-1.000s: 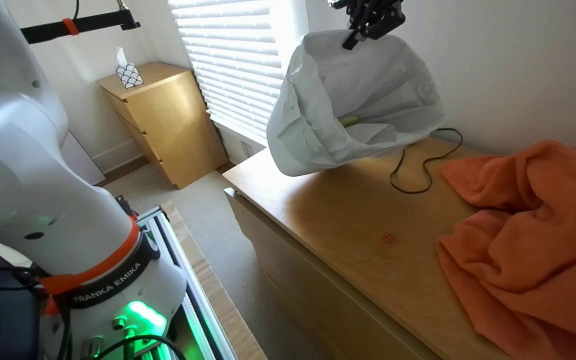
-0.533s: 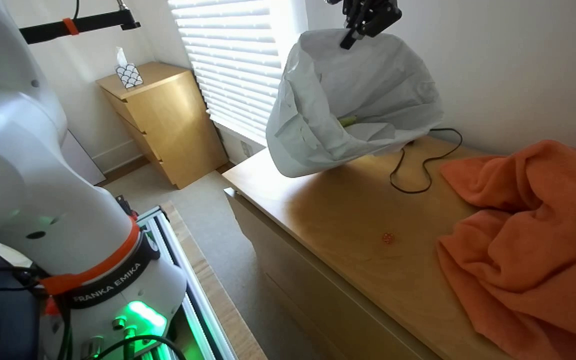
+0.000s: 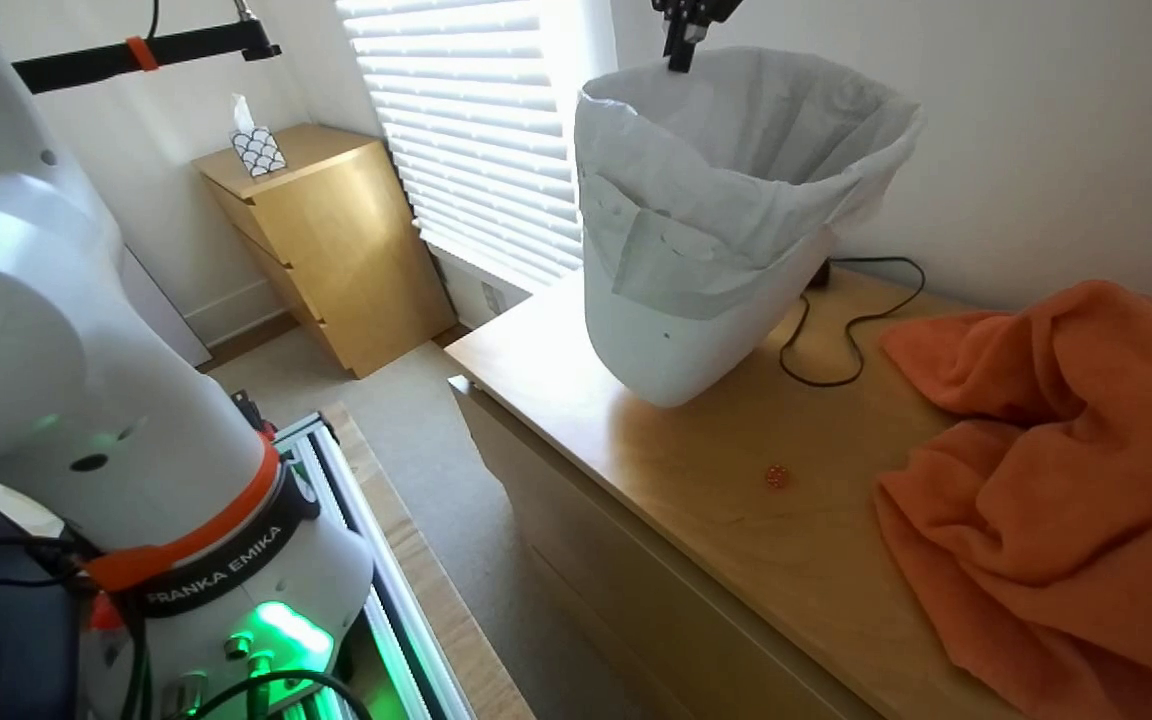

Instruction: Place the white bin upright.

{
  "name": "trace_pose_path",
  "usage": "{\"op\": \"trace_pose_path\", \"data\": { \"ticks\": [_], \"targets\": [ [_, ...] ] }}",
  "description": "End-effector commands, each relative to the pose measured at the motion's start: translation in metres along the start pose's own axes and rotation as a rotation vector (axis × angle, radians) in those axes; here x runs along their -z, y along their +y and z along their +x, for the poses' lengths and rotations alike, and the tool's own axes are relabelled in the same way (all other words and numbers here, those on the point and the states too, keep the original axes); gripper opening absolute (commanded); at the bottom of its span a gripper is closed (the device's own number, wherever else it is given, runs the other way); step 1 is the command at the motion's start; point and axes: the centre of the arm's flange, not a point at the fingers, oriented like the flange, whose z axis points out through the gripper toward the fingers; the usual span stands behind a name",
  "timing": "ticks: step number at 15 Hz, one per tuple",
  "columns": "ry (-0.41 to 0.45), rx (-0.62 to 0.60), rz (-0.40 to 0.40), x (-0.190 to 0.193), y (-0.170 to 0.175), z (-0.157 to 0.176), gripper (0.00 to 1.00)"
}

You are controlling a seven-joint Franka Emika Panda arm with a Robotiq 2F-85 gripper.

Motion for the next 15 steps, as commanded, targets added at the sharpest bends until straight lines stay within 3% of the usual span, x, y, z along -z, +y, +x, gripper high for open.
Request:
{"op": "trace_pose_path", "data": {
  "ticks": [1, 4, 5, 6, 9, 15],
  "targets": [
    [0.059, 0.012, -0.085, -0.007, -0.026, -0.024, 0.02],
    [0.075, 0.009, -0.122, -0.008, -0.040, -0.031, 0.02],
    [0.080, -0.003, -0.131, -0.009, -0.042, -0.031, 0.07],
    [0.078, -0.017, -0.135, -0.011, -0.042, -0.031, 0.32],
    [0.077, -0.044, -0.152, -0.015, -0.040, -0.031, 0.47],
    [0.102, -0.083, -0.170, -0.009, -0.035, -0.039, 0.93]
  ]
}}
